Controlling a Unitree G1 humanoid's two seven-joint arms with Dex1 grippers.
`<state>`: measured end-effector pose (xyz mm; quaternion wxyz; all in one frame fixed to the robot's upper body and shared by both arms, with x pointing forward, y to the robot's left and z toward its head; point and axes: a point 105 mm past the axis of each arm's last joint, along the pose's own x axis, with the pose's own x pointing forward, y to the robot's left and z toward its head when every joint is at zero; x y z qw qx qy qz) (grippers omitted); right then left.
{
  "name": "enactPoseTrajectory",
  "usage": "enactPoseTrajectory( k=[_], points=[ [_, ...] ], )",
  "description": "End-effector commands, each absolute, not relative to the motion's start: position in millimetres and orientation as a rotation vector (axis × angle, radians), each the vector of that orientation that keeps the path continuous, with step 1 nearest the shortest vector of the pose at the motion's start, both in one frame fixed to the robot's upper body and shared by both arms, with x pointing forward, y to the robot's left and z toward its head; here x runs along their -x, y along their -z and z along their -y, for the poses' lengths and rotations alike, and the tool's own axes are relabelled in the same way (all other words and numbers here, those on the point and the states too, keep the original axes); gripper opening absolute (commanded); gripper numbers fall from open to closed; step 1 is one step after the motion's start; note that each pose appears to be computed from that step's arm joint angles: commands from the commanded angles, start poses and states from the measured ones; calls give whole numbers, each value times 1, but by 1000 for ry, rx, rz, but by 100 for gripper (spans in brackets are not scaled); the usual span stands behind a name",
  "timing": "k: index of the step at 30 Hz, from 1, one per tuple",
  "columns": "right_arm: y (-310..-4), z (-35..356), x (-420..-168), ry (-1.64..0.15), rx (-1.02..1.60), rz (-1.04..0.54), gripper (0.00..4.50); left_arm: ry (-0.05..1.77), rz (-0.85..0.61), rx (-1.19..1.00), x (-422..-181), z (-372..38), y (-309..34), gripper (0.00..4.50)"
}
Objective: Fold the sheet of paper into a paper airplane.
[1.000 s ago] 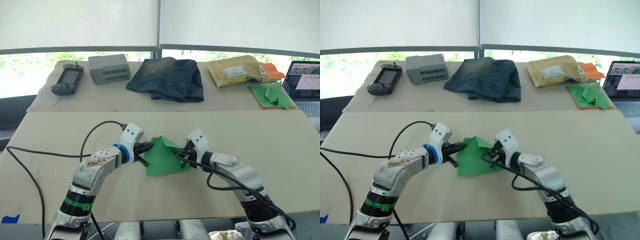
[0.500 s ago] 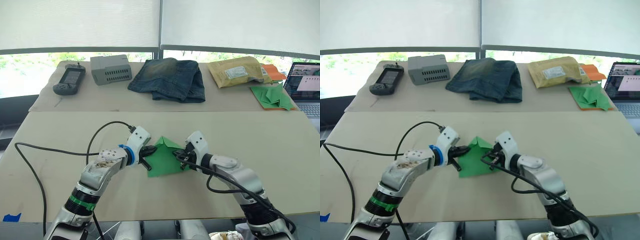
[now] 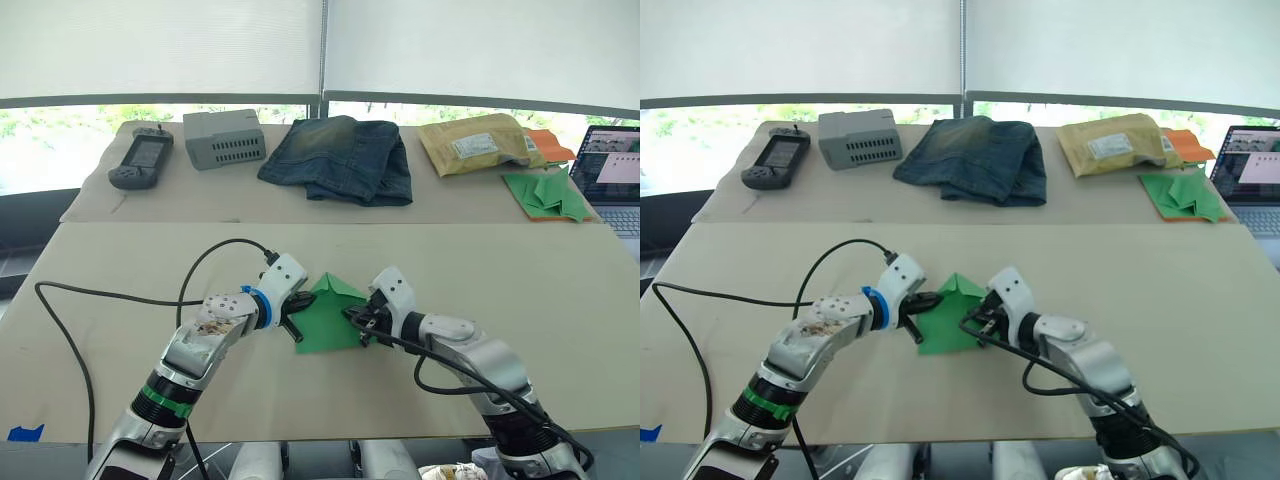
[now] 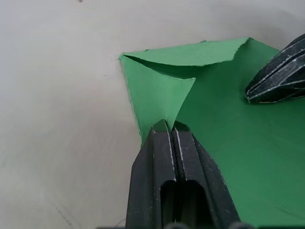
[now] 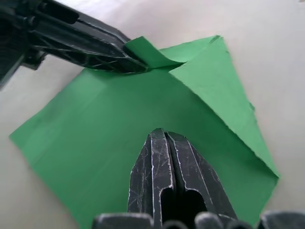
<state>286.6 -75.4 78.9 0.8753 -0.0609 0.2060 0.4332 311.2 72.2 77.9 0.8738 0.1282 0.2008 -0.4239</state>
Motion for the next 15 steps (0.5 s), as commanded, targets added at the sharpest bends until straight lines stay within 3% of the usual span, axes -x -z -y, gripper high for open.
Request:
enactPoseTrajectory(
  k=[1,6,15],
  points=[
    [-131,72,-286,-977,91,-288,0,933,-484,-273,-302,-68,-62,1],
    [-156,79,-313,-938,112,-208,0,925,-483,-260,-303,-67,-63,1],
    [-120,68,-348,-1026,282,-266,0,914,-485,-266,-303,-70,-63,1]
  ],
)
